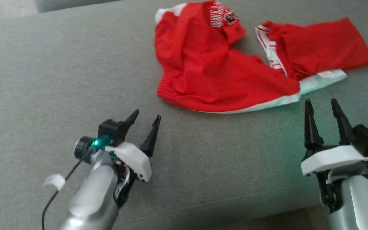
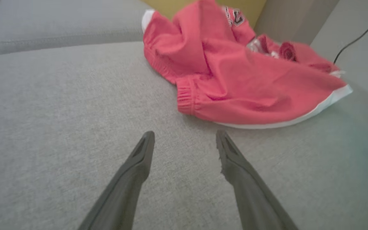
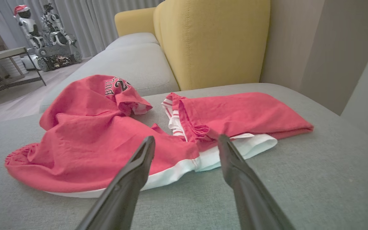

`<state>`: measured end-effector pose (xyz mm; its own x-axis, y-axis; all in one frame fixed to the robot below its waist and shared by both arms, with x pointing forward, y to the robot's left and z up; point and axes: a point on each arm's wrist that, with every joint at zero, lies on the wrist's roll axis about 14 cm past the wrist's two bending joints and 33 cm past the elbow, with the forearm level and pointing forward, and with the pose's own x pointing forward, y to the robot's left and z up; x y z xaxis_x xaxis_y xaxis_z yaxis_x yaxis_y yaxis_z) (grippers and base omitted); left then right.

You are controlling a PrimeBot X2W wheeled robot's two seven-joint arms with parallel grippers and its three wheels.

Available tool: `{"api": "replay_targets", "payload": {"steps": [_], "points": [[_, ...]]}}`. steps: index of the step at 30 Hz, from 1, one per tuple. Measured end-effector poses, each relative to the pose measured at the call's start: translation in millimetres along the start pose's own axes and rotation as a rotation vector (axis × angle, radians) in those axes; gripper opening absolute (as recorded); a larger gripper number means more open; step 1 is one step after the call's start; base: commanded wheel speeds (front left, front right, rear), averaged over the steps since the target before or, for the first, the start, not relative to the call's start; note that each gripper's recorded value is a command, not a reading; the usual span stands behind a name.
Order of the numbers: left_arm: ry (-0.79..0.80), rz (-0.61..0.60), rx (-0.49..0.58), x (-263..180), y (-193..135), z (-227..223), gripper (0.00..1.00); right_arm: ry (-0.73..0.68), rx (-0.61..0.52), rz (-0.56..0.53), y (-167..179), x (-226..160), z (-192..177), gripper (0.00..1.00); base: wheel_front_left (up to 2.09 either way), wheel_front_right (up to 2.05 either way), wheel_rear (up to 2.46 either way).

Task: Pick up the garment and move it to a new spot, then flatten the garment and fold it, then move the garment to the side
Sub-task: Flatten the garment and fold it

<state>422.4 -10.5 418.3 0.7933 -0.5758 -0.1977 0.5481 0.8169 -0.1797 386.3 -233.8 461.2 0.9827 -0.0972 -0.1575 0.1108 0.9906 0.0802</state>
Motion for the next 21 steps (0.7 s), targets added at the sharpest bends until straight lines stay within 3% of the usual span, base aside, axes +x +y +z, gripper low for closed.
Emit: {"api": "replay_targets", "payload": {"steps": [8, 21], "points": [[0.127, -0.069, 0.125, 33.9, -3.0, -27.8, 1.00, 0.002, 0.003, -0.052, -17.6, -3.0, -1.2, 1.00, 0.00, 0.00, 0.00], [0.112, -0.139, 0.162, 66.7, -11.6, -18.4, 1.00, 0.007, 0.009, -0.090, -30.3, 0.0, -5.7, 1.00, 0.00, 0.00, 0.00]]}}
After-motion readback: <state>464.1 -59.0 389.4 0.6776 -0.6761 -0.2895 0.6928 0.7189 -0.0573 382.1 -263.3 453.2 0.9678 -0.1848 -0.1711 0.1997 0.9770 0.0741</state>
